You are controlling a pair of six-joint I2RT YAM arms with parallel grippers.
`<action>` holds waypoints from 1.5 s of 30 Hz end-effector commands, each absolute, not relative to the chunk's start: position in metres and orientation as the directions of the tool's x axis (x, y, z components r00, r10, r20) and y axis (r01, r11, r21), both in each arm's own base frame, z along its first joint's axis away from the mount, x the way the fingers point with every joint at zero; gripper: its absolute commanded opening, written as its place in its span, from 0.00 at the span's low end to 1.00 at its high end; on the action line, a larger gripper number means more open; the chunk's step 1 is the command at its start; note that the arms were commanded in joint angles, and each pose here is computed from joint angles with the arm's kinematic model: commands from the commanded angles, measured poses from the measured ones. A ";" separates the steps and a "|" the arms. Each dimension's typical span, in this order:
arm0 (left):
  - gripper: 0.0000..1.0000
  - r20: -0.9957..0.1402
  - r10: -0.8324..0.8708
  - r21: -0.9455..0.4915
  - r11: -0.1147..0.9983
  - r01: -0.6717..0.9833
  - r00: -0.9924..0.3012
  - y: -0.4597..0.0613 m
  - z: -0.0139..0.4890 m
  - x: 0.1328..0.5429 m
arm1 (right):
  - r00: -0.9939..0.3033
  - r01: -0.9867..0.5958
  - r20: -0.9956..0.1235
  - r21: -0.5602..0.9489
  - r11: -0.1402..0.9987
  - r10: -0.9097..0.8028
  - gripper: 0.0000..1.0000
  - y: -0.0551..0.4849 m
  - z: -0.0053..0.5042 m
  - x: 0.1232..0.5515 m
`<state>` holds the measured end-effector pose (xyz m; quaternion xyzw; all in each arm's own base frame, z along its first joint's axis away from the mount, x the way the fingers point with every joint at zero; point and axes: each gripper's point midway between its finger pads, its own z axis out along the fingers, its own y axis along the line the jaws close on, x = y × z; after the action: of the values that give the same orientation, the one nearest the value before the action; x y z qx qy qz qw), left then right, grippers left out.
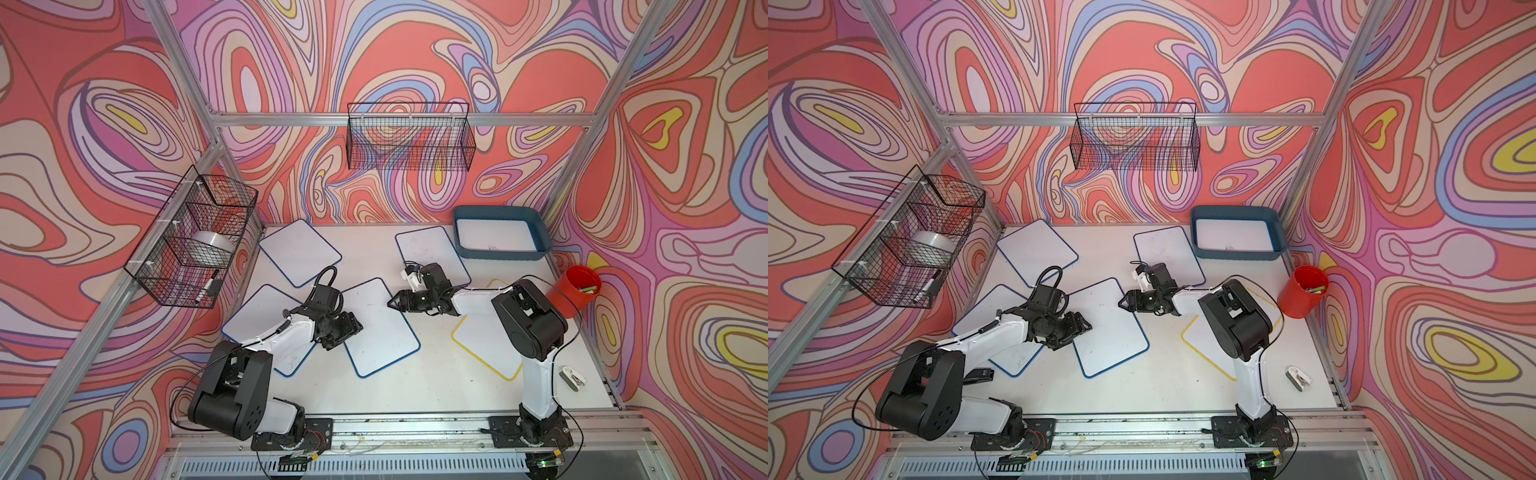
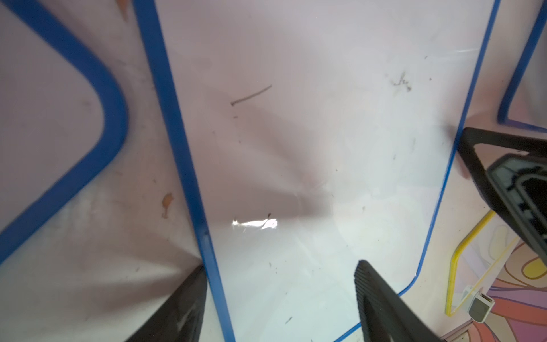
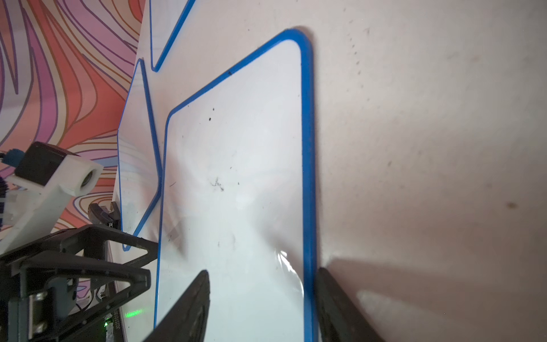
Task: Put the whiteboard into the storage box
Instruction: Pick up the whiteboard at the center of the board.
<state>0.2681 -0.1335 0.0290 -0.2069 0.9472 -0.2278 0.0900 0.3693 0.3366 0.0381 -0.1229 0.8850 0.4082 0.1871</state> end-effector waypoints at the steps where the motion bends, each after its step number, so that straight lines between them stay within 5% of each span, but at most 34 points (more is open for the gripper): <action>1: 0.74 -0.021 -0.385 -0.585 0.753 -0.301 -0.923 -0.167 0.023 0.277 | -0.971 -0.236 -0.190 0.702 0.672 -0.143 0.59 0.333 -0.017 0.314; 19: 0.74 -0.133 -0.367 -0.702 0.691 -0.174 -0.921 -0.201 0.091 0.344 | -0.963 -0.269 -0.230 0.792 0.548 -0.140 0.58 0.347 0.014 0.306; 45: 0.73 -0.089 -0.360 -0.689 0.696 -0.204 -0.929 -0.201 0.064 0.331 | -0.893 -0.438 -0.441 0.811 0.387 -0.088 0.58 0.350 0.082 0.303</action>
<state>0.2974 -0.1509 0.0336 -0.2234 0.9424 -0.2423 0.0579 0.3596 0.3041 0.0425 -0.0716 0.8720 0.4244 0.2331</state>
